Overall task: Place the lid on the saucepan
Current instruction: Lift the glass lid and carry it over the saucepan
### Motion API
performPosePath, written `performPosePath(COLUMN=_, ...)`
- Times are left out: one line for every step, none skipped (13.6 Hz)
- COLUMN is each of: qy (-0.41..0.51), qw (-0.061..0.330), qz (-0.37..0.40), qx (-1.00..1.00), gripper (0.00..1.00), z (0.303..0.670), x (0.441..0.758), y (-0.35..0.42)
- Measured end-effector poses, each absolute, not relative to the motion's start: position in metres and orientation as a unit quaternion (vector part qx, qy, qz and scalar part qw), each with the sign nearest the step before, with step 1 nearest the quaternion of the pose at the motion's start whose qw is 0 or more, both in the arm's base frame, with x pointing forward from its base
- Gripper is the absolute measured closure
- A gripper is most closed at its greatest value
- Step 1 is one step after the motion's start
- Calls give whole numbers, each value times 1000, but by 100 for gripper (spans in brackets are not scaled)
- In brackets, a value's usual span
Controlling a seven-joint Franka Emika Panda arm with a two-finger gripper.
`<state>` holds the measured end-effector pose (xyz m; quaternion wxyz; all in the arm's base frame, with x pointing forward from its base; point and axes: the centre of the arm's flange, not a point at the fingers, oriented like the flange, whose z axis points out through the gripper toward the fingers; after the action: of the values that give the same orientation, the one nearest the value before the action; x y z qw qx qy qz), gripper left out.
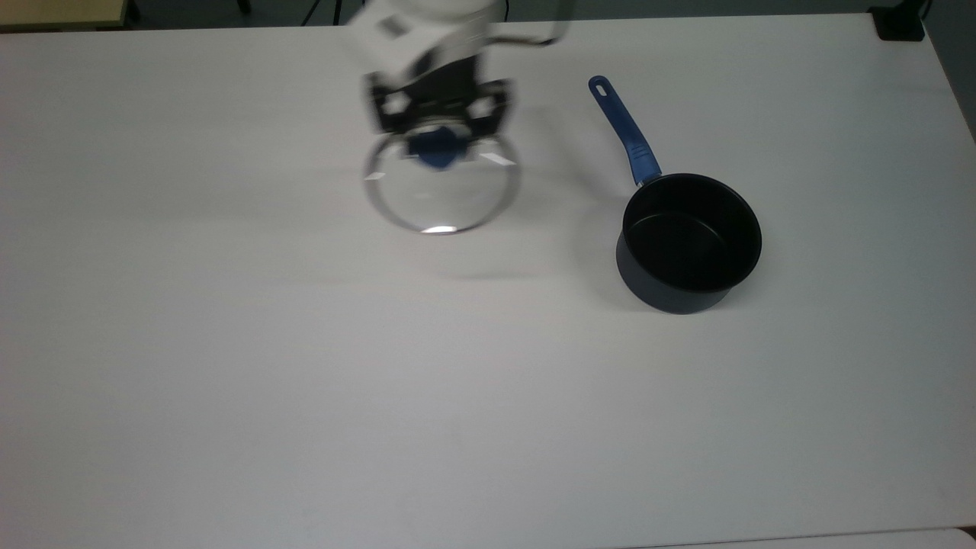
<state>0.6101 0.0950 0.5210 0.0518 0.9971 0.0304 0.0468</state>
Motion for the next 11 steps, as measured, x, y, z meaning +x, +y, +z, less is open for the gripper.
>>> performPosePath(qy=18, qw=41, qz=60, qx=997, gripper=34, z=532, x=607, y=141)
performPosePath(qy=6, qw=31, qz=66, qx=997, gripper=34, z=532, x=606, y=183)
performPosePath(qy=-1, qw=24, qz=67, qx=997, gripper=34, z=528, x=607, y=211)
performPosePath(qy=-5, qw=14, qz=66, qx=998, gripper=34, z=519, x=609, y=252)
performPosePath(qy=-7, qw=10, qz=66, qx=998, gripper=34, z=512, x=610, y=276)
performPosePath(qy=-9, qw=8, qz=67, qx=998, gripper=34, z=503, x=612, y=298)
performPosePath(qy=-8, qw=6, qz=69, qx=998, gripper=34, z=494, x=612, y=316)
performPosePath(qy=-7, qw=4, qz=69, qx=998, gripper=34, z=485, x=612, y=332)
performPosePath(qy=-6, qw=0, qz=71, qx=997, gripper=34, z=477, x=612, y=344)
performPosePath(qy=-4, qw=-6, qz=75, qx=997, gripper=34, z=467, x=612, y=358)
performPosePath(qy=-4, qw=-9, qz=79, qx=997, gripper=34, z=463, x=612, y=365)
